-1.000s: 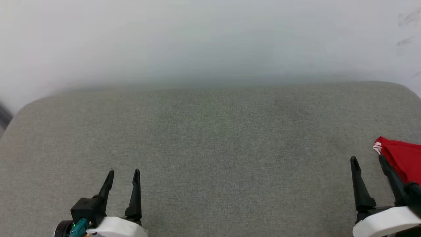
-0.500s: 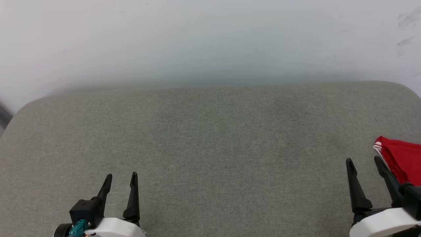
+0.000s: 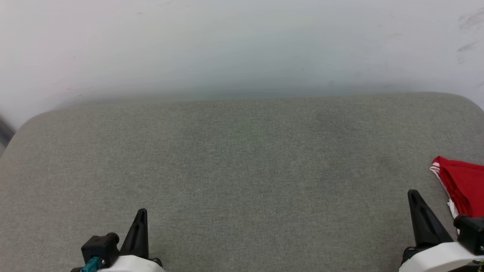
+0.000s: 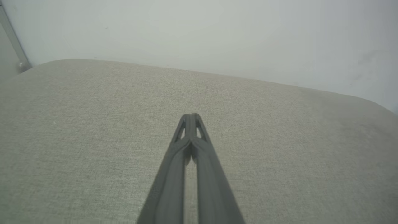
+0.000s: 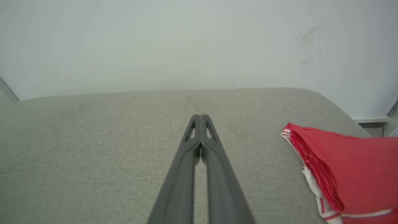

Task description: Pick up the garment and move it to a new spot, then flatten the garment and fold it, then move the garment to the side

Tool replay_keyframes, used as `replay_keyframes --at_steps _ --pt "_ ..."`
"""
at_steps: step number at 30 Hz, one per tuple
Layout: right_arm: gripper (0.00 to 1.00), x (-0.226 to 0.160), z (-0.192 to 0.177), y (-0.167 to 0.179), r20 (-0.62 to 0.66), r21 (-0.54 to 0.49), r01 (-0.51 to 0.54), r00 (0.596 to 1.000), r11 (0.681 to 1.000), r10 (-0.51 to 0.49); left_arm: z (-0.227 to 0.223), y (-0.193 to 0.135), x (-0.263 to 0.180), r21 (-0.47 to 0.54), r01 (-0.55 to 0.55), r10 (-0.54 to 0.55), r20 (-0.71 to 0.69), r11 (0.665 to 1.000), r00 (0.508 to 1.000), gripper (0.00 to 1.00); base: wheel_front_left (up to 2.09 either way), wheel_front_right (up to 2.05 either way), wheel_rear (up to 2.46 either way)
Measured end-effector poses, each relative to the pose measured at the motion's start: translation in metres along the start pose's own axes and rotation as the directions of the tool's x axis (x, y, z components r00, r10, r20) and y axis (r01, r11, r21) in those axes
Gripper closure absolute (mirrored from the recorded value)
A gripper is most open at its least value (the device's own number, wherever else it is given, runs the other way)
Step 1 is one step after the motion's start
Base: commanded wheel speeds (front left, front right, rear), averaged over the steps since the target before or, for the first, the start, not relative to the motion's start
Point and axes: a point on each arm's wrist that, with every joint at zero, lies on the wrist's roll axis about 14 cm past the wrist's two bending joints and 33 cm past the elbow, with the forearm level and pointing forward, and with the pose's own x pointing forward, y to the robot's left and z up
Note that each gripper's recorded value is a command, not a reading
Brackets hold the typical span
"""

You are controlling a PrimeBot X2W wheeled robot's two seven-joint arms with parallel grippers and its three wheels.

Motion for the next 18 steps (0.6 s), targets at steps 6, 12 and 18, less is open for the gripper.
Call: replay_keyframes --at_steps 6,12,18 --pt "1.0 0.001 -0.007 0.0 -0.016 0.124 0.001 1.0 0.992 0.001 -0.004 0.006 0.001 -0.109 -0.035 0.032 -0.03 0.993 0.999 1.0 0.0 0.0 0.0" --pt "1.0 0.002 -0.012 0.0 -0.024 0.241 0.003 1.0 0.97 0.003 -0.005 0.01 0.003 -0.212 -0.061 0.051 -0.053 0.975 0.997 1.0 0.0 0.0 0.0" --pt "1.0 0.006 -0.012 0.0 -0.017 0.349 0.001 1.0 0.937 0.005 -0.005 0.011 0.006 -0.312 -0.079 0.061 -0.067 0.947 0.996 1.0 0.0 0.0 0.0"
